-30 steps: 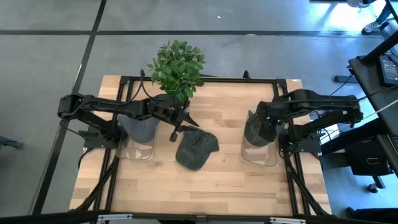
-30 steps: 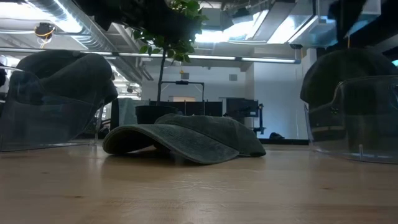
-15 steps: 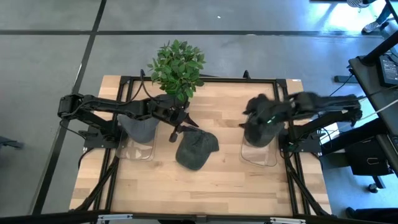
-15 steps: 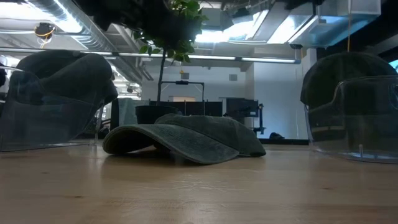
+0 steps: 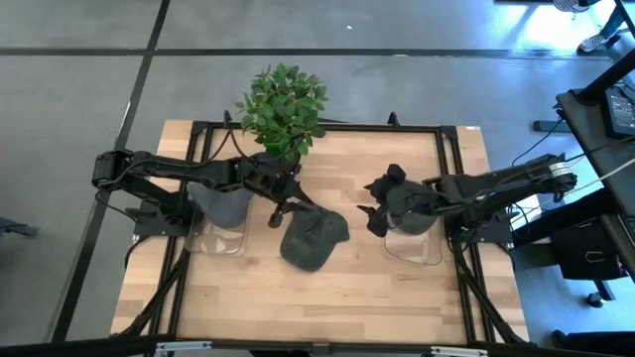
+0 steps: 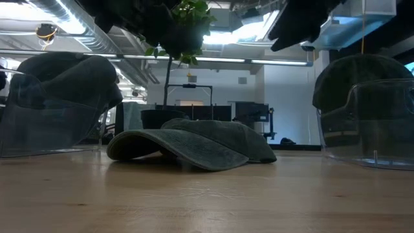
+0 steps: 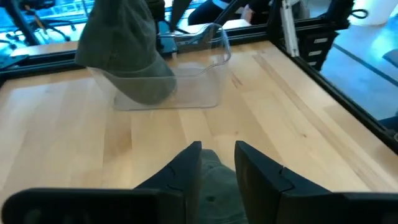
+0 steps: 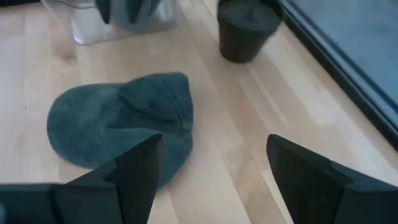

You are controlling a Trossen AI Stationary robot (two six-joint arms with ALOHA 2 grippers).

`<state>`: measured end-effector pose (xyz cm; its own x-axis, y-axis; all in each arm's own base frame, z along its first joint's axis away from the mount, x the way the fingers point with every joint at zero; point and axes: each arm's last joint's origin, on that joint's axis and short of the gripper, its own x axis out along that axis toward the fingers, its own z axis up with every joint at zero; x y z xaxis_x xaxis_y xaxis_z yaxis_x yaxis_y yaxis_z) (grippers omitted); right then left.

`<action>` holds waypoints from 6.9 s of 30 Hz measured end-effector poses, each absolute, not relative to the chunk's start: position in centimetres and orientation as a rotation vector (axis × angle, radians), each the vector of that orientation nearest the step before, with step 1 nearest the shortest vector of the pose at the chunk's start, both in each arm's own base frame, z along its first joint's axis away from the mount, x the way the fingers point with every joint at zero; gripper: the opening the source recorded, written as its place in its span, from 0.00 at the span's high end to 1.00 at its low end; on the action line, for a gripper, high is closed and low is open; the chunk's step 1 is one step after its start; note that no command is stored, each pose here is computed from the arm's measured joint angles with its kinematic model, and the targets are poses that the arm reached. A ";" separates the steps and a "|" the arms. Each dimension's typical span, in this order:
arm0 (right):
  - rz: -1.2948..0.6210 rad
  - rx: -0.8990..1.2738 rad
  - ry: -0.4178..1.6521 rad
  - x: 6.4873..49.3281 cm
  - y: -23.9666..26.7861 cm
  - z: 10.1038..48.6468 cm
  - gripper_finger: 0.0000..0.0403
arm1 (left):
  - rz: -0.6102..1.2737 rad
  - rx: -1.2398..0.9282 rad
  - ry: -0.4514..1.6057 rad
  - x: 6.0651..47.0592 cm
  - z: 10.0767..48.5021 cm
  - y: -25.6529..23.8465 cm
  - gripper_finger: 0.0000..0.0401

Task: Pick & Place hat
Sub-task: Put the black cap into the right transparent bin

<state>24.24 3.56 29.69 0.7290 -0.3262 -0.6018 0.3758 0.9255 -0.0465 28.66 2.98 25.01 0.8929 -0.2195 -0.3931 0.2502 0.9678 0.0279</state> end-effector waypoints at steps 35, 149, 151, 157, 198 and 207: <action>-0.331 -0.023 0.585 24.8 3.6 29.8 0.29 | -0.004 0.100 0.561 31.7 20.7 0.1 0.39; -0.187 0.227 0.659 28.6 1.0 26.7 0.82 | 0.260 0.573 0.399 32.8 21.4 -4.8 0.97; -0.187 0.228 0.659 28.6 1.0 26.7 0.88 | 0.260 0.572 0.398 32.8 21.4 -4.8 0.97; -0.184 0.219 0.660 28.6 1.0 26.7 0.93 | 0.262 0.575 0.404 32.7 21.4 -4.8 0.94; -0.255 0.227 0.827 21.8 4.7 43.7 0.93 | 0.200 0.214 0.270 27.7 22.8 -3.8 0.58; -0.365 0.404 0.968 18.3 6.9 44.0 0.93 | 0.203 0.192 0.268 27.7 22.8 -3.8 0.58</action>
<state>18.26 6.90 43.98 0.5177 -0.1184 -0.8473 0.4706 0.8665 0.1665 27.72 -3.76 22.81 0.9441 0.2232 -0.2425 -0.1724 0.9615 0.2139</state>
